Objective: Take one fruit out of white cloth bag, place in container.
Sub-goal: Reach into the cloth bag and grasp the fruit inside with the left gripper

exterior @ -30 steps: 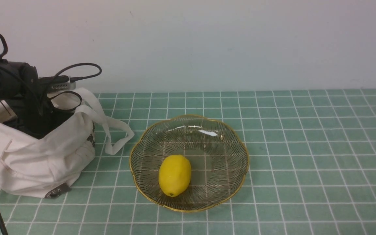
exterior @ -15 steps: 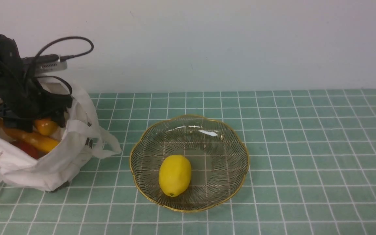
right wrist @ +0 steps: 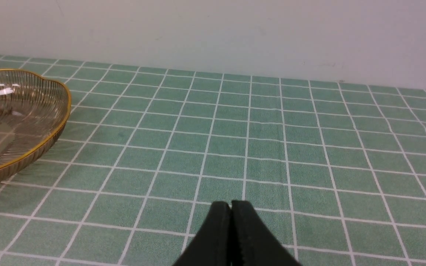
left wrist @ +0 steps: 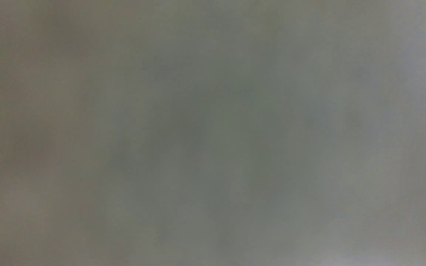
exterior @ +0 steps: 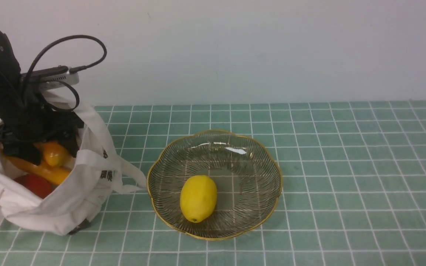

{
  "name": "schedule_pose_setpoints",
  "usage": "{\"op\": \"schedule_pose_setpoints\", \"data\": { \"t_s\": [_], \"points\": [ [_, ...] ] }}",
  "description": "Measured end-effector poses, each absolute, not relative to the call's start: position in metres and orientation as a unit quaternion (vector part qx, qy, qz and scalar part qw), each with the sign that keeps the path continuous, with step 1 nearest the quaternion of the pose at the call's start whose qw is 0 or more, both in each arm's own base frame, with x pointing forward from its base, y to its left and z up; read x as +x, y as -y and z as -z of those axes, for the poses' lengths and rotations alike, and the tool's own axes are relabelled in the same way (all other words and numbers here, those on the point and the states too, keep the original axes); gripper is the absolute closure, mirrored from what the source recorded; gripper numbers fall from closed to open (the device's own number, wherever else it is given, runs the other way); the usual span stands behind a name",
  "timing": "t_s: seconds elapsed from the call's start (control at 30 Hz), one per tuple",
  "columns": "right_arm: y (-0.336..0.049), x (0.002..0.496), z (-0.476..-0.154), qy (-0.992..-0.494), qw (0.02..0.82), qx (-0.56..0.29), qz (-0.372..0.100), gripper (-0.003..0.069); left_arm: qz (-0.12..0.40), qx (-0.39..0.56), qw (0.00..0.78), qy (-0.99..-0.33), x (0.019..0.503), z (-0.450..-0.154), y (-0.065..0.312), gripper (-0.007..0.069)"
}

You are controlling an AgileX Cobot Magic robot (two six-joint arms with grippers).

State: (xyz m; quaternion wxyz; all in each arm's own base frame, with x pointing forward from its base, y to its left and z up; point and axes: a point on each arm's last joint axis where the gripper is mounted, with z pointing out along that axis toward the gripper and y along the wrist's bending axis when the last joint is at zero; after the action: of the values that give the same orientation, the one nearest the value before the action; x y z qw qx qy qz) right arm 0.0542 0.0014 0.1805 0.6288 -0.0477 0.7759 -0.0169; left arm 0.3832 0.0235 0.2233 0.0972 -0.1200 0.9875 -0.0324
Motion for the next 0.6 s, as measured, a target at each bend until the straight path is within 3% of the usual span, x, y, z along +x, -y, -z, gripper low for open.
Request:
{"op": "schedule_pose_setpoints", "data": {
  "t_s": [0.6],
  "points": [
    [-0.001, 0.054, -0.181, -0.776, 0.629, -0.048, 0.017, 0.0674, 0.029, -0.075, 0.062, -0.995, 0.395, -0.182, -0.024, 0.0113]
  ]
}}
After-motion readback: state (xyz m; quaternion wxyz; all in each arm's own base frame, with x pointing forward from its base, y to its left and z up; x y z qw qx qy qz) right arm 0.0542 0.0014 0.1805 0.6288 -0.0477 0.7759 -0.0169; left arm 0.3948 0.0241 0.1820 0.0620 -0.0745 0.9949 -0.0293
